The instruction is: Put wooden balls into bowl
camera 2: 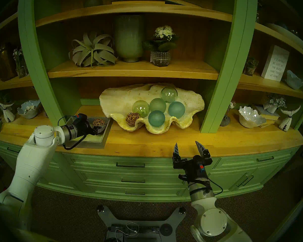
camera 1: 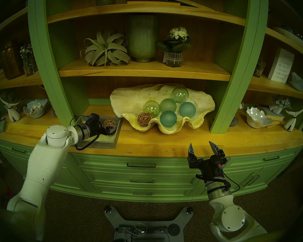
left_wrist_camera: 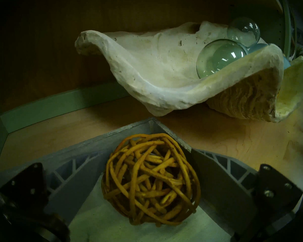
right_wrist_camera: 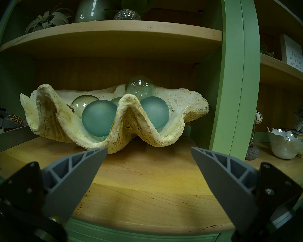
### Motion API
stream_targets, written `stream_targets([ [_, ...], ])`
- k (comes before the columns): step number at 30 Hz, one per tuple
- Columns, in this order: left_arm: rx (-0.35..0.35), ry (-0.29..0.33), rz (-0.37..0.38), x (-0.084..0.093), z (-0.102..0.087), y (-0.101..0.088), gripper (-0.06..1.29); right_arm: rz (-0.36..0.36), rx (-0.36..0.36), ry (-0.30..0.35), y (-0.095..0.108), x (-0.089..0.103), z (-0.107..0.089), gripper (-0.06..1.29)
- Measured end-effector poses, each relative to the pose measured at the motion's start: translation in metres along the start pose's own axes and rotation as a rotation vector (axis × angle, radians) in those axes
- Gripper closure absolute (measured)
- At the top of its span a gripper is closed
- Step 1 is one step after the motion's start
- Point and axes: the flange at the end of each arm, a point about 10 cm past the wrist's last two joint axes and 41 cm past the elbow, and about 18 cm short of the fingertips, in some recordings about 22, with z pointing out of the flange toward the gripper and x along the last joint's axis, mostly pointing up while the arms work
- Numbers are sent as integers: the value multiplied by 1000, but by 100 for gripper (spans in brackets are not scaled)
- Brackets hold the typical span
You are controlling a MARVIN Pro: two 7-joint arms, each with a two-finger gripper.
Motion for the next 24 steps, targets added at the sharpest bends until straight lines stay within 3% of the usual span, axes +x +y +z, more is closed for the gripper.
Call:
stream_targets([
  [20, -24, -31, 39, 1, 8, -5, 5, 0, 0, 0, 0, 0, 0, -1],
  [21, -27, -31, 46, 2, 9, -4, 18, 0, 0, 0, 0, 0, 0, -1],
  [24, -31, -32, 53, 3, 9, -4, 33, 0, 0, 0, 0, 0, 0, -1],
])
